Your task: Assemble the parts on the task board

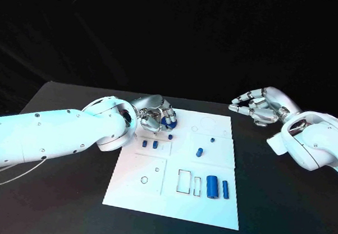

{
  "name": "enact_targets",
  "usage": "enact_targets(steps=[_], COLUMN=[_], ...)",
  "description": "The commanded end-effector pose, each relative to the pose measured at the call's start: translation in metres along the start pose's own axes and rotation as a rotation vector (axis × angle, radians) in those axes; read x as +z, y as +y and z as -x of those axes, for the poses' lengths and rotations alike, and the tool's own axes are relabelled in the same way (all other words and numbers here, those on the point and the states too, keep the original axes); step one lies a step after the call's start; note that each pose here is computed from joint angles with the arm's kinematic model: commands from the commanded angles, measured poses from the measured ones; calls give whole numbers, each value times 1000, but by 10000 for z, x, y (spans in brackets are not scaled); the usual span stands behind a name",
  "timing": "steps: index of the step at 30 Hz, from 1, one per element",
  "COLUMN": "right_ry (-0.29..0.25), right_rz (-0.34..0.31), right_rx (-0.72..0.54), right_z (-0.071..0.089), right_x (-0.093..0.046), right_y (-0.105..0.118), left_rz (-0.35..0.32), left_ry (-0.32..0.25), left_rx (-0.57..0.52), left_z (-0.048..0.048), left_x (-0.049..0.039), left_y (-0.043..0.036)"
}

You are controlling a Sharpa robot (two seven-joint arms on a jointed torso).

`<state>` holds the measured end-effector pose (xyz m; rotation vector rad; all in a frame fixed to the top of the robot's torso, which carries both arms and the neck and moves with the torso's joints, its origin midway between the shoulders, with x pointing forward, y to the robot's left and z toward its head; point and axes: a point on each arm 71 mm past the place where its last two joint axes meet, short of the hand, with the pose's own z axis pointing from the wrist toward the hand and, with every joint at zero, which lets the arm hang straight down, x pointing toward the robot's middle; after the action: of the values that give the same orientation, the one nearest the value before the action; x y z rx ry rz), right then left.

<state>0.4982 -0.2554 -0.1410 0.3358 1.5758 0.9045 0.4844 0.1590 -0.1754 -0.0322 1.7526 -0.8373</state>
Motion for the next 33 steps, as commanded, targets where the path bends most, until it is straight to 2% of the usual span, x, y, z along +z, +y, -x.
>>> enact_targets(steps=[1, 6, 13, 33], right_ry=[-6, -5, -5, 0], right_rz=[11, 11, 14, 20], right_rx=[1, -1, -2, 0], right_z=[-8, -20, -27, -42], right_x=[1, 1, -2, -4], right_y=[8, 14, 18, 35], left_rz=[-100, -74, -39, -14], left_ry=[5, 57, 96, 132], left_rx=[222, 326, 409, 449], left_z=[-59, -147, -217, -275], left_x=[28, 91, 181, 313], left_y=[-93, -90, -76, -71])
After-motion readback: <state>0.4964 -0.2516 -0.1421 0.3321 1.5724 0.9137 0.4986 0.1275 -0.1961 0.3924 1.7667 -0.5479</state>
